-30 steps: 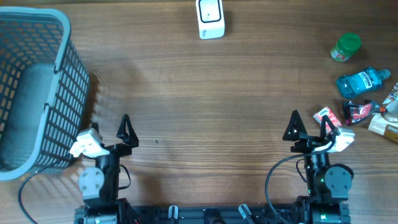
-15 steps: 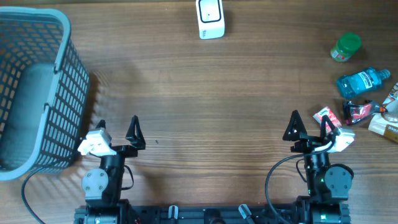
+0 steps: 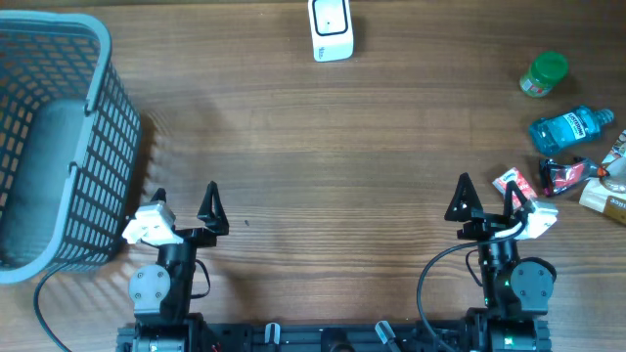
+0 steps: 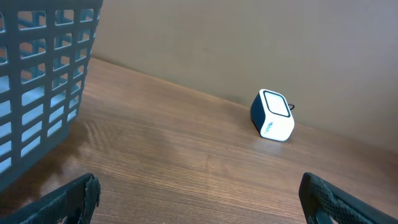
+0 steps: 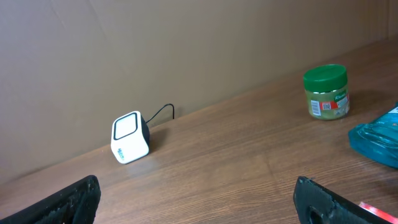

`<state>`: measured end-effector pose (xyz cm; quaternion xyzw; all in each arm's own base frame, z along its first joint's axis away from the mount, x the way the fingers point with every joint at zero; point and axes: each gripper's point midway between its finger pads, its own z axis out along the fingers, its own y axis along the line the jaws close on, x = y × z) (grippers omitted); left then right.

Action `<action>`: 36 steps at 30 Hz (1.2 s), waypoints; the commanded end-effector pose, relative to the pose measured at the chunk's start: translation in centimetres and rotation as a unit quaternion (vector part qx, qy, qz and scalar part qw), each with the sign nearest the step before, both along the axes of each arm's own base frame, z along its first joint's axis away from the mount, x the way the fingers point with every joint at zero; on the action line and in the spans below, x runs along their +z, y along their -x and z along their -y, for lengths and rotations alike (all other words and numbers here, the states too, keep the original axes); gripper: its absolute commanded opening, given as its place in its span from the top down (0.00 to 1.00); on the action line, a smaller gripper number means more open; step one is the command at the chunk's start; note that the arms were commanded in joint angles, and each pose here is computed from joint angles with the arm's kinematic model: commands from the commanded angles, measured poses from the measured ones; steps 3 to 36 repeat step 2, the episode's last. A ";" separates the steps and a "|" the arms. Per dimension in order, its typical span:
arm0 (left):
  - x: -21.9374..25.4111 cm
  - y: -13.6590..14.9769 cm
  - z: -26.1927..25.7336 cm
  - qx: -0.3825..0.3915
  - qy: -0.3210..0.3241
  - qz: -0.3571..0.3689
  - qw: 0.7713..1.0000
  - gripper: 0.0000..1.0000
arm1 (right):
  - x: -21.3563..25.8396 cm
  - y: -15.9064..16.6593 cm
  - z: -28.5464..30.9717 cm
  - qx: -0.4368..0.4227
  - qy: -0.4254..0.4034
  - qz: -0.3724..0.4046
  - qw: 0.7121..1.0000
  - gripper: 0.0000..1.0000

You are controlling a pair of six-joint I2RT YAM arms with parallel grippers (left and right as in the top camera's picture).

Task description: Scan the item barcode

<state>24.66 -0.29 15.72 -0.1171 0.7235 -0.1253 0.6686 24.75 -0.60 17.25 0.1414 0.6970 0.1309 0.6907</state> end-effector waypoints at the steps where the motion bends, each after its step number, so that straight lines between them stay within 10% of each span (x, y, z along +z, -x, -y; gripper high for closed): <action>1: -0.1 0.0 0.2 -0.006 -0.010 -0.001 1.000 0.00 | 0.3 0.1 0.0 0.001 0.009 0.007 1.000 0.00; 36: -0.1 0.0 0.2 -0.006 -0.010 -0.001 1.000 0.00 | 0.3 0.1 0.0 0.001 0.009 0.007 1.000 0.00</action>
